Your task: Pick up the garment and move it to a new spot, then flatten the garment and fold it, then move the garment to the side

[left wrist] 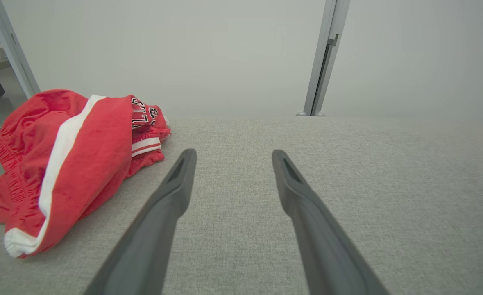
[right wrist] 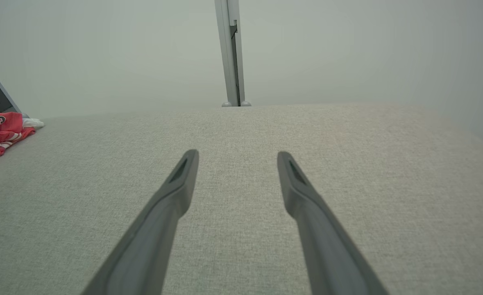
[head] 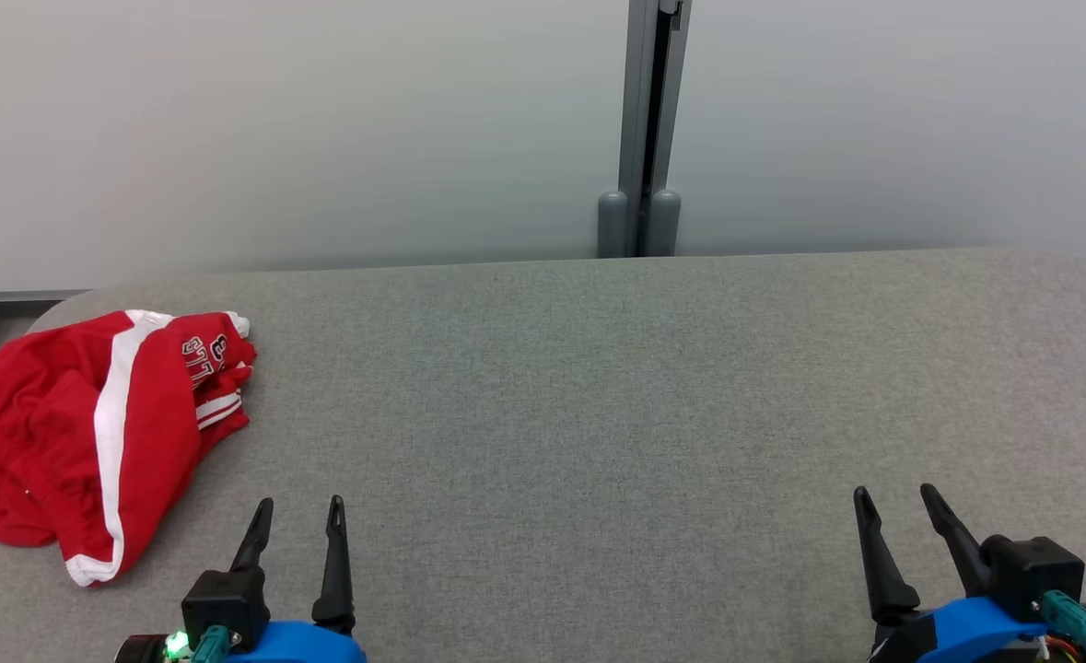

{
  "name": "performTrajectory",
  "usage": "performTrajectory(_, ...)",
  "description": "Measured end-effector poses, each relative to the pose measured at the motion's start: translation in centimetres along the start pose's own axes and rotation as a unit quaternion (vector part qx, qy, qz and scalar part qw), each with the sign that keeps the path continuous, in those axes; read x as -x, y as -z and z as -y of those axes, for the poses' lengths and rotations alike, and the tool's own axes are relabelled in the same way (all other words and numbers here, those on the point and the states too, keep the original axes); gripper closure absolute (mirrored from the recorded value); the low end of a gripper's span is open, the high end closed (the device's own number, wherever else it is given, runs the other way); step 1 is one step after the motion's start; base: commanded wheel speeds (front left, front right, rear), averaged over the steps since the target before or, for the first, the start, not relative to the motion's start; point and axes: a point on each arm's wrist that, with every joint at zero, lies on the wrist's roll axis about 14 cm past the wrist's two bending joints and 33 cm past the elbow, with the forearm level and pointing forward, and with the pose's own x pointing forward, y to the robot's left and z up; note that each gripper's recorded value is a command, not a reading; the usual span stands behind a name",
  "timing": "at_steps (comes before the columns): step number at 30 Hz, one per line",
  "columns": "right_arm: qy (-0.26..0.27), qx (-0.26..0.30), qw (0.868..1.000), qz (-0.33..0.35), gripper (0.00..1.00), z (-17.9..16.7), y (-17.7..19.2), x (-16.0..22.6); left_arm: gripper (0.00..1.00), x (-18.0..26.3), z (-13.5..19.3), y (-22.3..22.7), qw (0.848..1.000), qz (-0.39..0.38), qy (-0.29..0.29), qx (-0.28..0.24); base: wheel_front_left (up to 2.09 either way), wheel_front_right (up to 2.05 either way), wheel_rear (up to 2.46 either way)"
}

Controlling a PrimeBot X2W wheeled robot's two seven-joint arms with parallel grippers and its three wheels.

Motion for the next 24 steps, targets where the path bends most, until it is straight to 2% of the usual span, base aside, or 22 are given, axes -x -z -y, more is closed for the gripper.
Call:
performTrajectory(16, -0.009, 0.048, 0.999, 0.006, 0.00, -0.39, -0.15, 0.06, 0.00, 0.38, -0.06, -0.46, 0.999, 0.020, 0.002, -0.041, 0.00, 0.00, 0.00)
performTrajectory(24, -0.006, 0.037, 0.999, 0.008, 0.00, -0.21, 0.05, 0.09, 0.00, 0.35, -0.30, -0.49, 0.999, 0.021, -0.003, -0.034, 0.00, 0.00, 0.00)
